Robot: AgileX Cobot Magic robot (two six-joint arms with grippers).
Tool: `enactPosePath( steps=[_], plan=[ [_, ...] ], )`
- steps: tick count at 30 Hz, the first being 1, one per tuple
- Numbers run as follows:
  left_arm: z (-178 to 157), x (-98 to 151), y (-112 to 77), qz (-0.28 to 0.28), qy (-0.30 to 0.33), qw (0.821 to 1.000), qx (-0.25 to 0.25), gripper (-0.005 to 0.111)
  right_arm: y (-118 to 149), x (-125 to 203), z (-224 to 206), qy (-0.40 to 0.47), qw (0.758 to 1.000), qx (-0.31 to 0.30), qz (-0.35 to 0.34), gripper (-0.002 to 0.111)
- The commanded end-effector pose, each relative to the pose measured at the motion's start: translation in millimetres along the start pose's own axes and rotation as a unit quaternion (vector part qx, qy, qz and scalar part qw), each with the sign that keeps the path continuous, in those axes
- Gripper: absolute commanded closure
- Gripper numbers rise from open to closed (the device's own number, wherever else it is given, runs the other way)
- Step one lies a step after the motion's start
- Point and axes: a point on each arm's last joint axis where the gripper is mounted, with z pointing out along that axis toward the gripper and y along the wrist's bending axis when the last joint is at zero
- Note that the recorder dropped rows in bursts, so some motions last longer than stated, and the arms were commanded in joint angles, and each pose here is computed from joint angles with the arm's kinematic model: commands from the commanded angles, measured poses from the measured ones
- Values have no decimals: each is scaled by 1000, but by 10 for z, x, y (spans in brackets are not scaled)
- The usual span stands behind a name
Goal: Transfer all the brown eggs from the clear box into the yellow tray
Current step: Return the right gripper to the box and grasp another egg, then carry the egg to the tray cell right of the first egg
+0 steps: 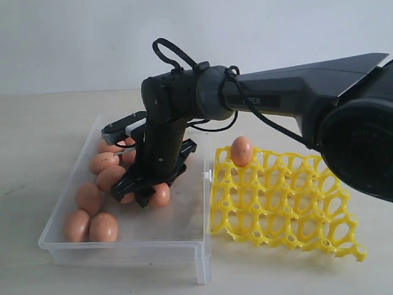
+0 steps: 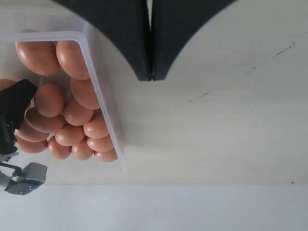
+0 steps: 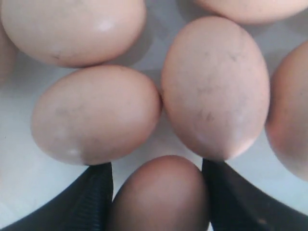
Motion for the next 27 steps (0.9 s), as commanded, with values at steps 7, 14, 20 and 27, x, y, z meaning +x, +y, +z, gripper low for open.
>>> enactPosePath(
  steps=[7,14,20,27],
  plan=[
    [-8,-18,-2,0,-7,1000,0,107,70,-136,-682,-110,994,6,-17,108],
    [-8,-18,-2,0,-7,1000,0,107,96,122,-1161,-232,973,18,-12,108],
    [-8,-18,-2,0,-7,1000,0,107,-26,688,-1434,-350,936,38,21,108],
    [-8,-18,-2,0,-7,1000,0,107,-405,1299,-1493,-445,886,77,102,108]
  ],
)
